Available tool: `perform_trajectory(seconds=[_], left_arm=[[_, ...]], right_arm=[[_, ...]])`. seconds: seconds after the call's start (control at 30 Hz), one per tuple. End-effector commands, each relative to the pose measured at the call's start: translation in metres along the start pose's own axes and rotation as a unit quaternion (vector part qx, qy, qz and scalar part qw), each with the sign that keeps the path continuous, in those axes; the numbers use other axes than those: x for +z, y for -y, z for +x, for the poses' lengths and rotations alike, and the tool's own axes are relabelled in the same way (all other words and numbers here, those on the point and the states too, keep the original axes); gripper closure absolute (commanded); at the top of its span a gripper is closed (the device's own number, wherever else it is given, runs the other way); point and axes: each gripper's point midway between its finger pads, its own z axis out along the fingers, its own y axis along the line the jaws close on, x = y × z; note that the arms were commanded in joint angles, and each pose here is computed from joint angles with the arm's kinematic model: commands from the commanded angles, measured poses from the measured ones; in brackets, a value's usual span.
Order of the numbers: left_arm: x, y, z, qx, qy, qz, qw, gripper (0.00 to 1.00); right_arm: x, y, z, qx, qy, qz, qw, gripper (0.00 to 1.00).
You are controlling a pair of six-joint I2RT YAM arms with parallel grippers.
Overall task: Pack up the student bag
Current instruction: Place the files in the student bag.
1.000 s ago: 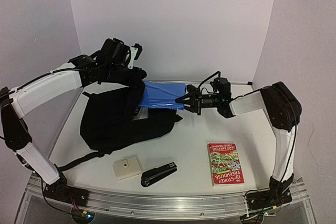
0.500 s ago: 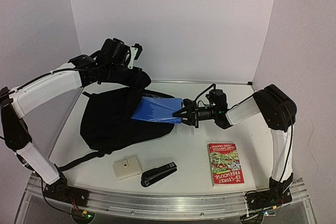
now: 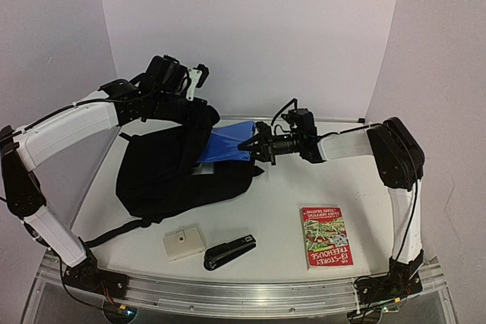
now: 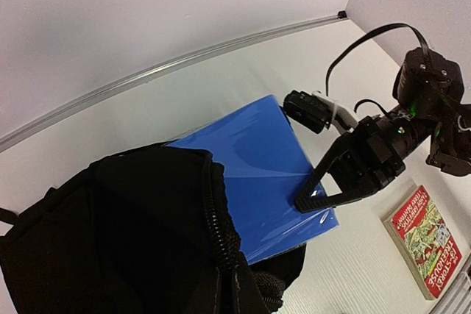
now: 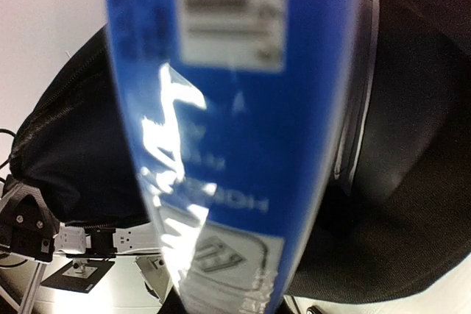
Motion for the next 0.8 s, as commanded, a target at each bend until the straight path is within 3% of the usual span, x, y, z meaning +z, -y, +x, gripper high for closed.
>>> perform_trajectory(seconds=[0.0, 0.2, 0.37, 0.43, 0.63, 0.7, 0.77], left_arm=[[-0.013, 0.017, -0.033, 0.002, 0.051, 0.042, 0.998, 1.00], [-0.004, 0.023, -0.031, 0.006, 0.041, 0.057, 0.998, 1.00], [0.001, 0.030, -0.027, 0.006, 0.031, 0.074, 0.997, 1.00], [0.005, 0.030, -0.025, 0.005, 0.026, 0.074, 0.997, 1.00], [0.007, 0.035, -0.021, 0.006, 0.019, 0.087, 0.996, 1.00], [0.005, 0.035, -0.022, 0.006, 0.020, 0.086, 0.996, 1.00], [0.004, 0.035, -0.022, 0.006, 0.021, 0.087, 0.996, 1.00]], right_arm=[[0.024, 0.001, 0.000, -0.033, -0.011, 0.028, 0.999, 1.00], [0.058, 0.021, 0.019, -0.027, -0.039, 0.062, 0.997, 1.00], [0.074, 0.018, -0.004, -0.046, -0.019, 0.060, 0.997, 1.00], [0.080, 0.017, -0.013, -0.046, -0.014, 0.057, 0.997, 0.95], [0.076, 0.021, -0.019, -0.039, 0.001, 0.068, 0.997, 0.44], [0.062, 0.019, -0.023, -0.045, 0.017, 0.079, 0.996, 0.33], [0.047, 0.031, -0.025, -0.041, 0.032, 0.116, 0.992, 0.29]])
